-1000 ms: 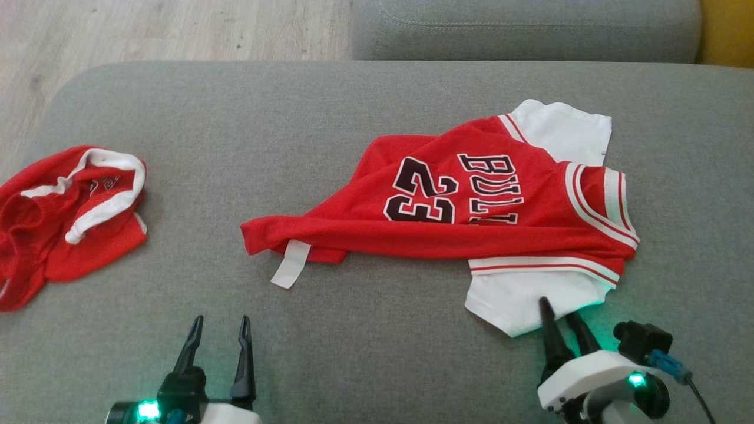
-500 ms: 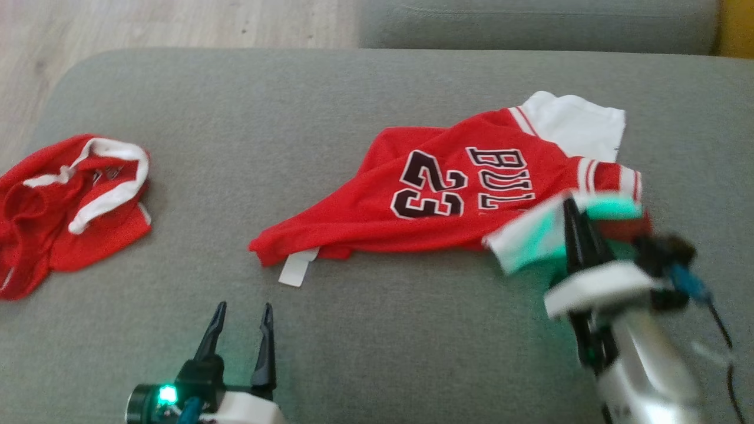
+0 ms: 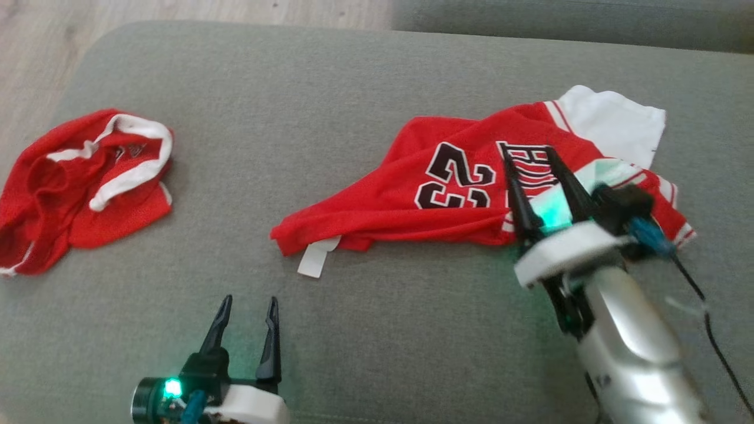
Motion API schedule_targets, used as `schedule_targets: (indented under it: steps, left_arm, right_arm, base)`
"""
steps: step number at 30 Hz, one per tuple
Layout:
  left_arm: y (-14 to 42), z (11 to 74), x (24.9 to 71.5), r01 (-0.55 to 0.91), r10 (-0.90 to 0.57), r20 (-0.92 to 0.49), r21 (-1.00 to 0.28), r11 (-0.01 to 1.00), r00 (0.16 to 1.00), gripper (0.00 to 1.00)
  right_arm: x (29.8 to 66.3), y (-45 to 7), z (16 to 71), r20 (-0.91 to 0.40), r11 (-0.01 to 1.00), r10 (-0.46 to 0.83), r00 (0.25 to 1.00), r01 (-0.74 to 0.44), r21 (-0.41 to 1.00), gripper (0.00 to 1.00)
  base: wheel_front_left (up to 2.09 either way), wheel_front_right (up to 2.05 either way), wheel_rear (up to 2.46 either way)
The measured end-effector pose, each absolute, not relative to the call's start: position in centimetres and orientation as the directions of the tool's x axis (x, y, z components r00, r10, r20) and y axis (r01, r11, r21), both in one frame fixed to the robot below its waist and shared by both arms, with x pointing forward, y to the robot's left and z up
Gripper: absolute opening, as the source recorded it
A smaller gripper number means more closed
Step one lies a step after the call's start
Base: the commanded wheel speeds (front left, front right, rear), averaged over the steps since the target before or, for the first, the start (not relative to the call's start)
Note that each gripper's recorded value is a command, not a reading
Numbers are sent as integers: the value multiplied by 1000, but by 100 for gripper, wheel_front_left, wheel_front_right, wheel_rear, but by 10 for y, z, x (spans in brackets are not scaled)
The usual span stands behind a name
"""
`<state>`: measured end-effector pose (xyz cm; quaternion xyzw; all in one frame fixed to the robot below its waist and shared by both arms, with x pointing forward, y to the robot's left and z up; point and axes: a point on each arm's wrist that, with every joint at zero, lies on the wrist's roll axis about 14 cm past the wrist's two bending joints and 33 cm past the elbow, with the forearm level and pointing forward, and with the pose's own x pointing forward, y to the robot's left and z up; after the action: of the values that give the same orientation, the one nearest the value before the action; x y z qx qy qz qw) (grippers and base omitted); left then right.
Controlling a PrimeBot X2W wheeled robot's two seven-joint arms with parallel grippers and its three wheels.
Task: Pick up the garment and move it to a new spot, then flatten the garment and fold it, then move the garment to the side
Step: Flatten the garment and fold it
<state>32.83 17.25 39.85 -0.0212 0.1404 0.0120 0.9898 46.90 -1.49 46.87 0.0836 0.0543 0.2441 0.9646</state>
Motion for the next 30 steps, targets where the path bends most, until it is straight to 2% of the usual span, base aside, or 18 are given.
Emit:
schedule_targets:
  steps: [5,11,22,30]
  left_arm:
    - [164,406,337,-2,-10,-252,-49,999,968,100]
    - [153,414,344,37,-48,-220,-51,998,974,100]
    - [159,414,340,20,-31,-222,-51,998,975,100]
    - [168,410,336,-10,-2,-239,-50,999,971,100]
  right_arm:
    - [445,-67,447,-110,921,349,931,-319,223,100]
    - [414,-110,427,-170,959,245,955,-212,190,100]
    - [407,-119,399,-273,971,237,932,-233,48,100]
    - [431,-113,407,-250,969,246,936,-247,27,100]
  base:
    - [0,0,0]
    - [0,0,0]
    - [0,0,0]
    - [0,0,0]
